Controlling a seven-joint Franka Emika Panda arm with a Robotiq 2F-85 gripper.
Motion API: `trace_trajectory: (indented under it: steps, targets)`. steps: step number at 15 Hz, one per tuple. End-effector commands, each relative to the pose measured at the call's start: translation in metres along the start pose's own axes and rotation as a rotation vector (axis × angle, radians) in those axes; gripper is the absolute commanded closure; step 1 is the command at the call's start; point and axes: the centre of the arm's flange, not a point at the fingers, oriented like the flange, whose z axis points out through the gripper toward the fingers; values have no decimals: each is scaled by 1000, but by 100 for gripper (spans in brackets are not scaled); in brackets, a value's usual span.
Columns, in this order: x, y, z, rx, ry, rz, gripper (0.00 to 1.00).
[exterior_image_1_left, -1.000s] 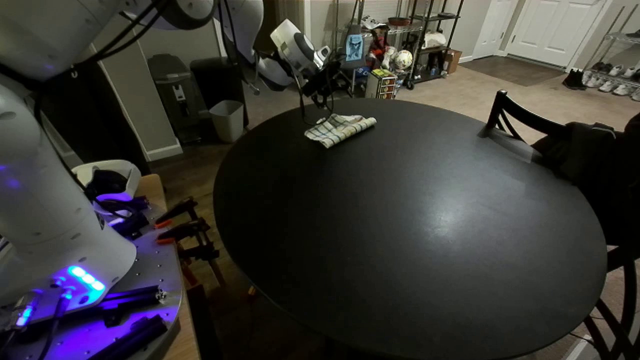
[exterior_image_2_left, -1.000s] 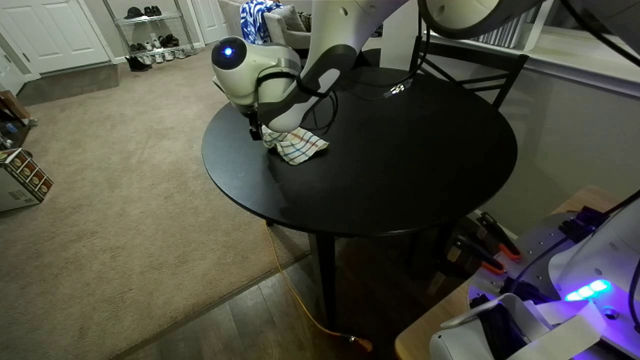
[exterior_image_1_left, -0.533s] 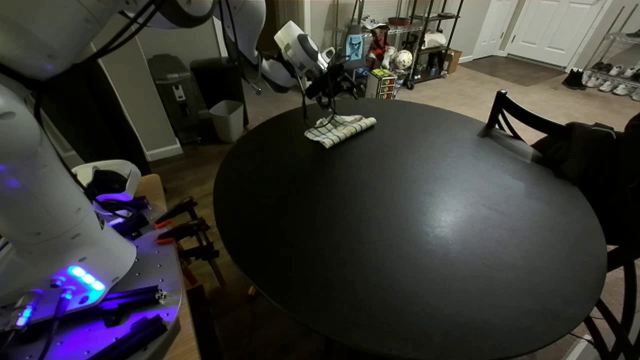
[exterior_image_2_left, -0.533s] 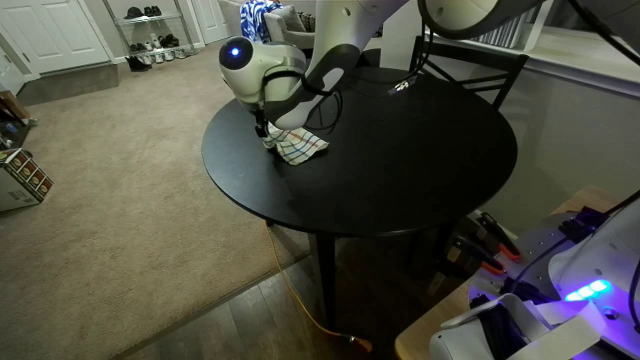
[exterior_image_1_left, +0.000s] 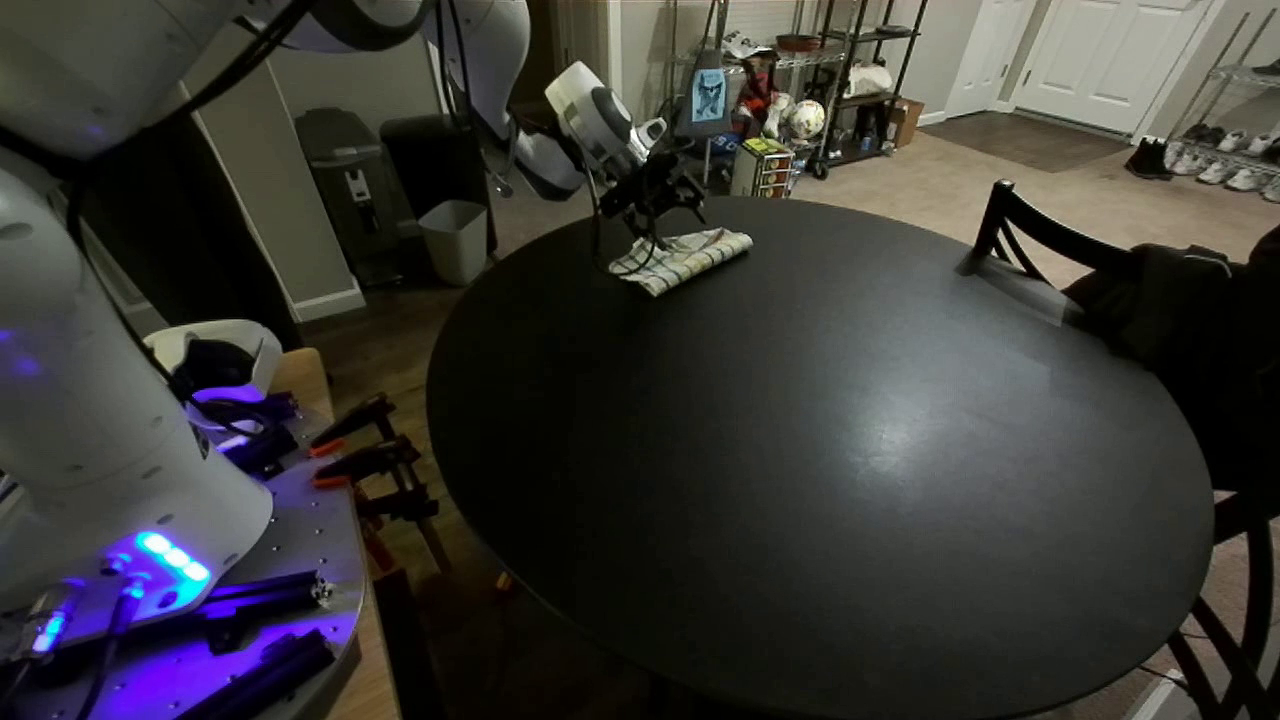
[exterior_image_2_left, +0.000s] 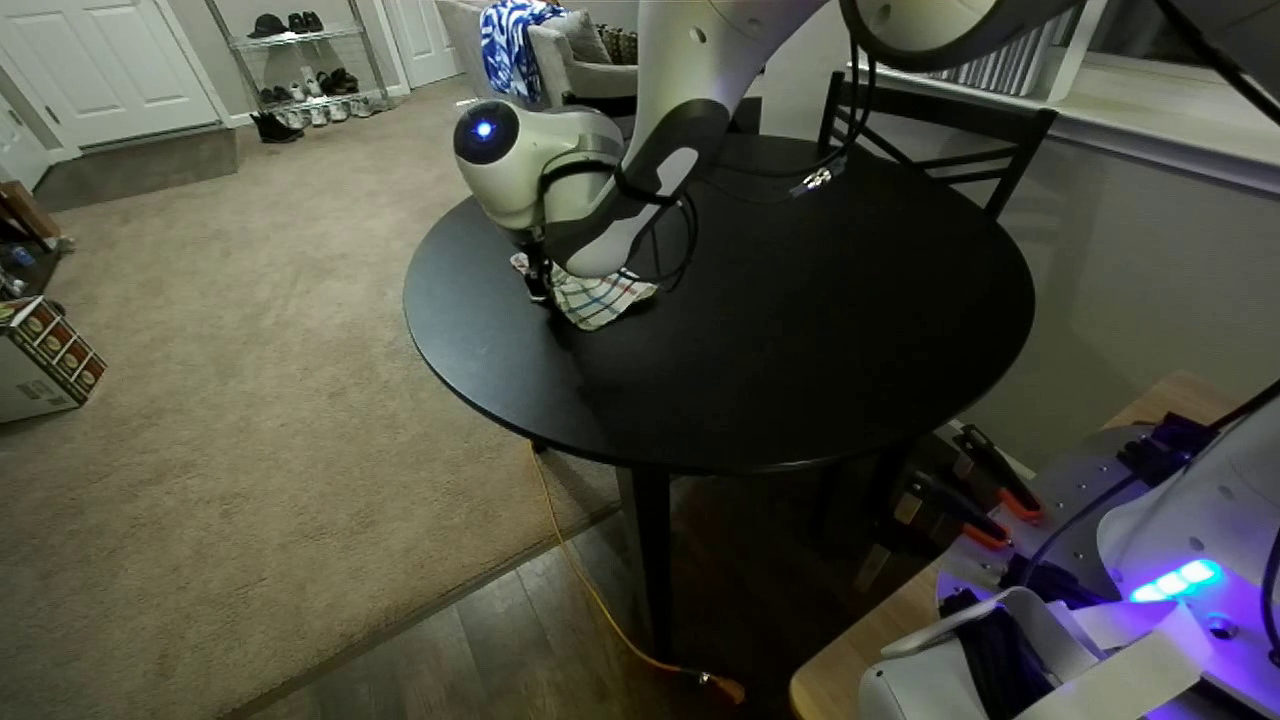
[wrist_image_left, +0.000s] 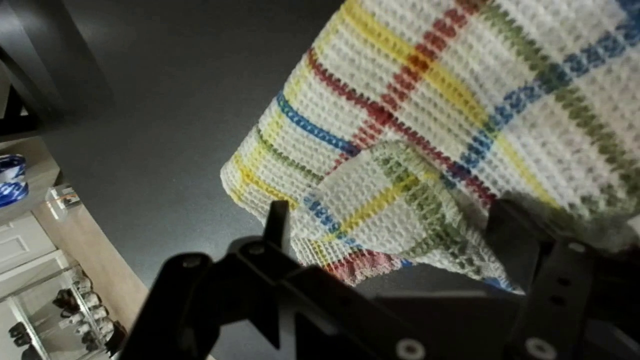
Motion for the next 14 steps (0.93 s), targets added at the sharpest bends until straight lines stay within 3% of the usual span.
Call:
trace_trajectory:
  steps: [1,3,14]
  targets:
    - [-16,-3,-20,-5,-21,25,0]
    - [-1,-1,-4,3,-2,10,0]
    - [2,-4,-6,-2,5,4,0]
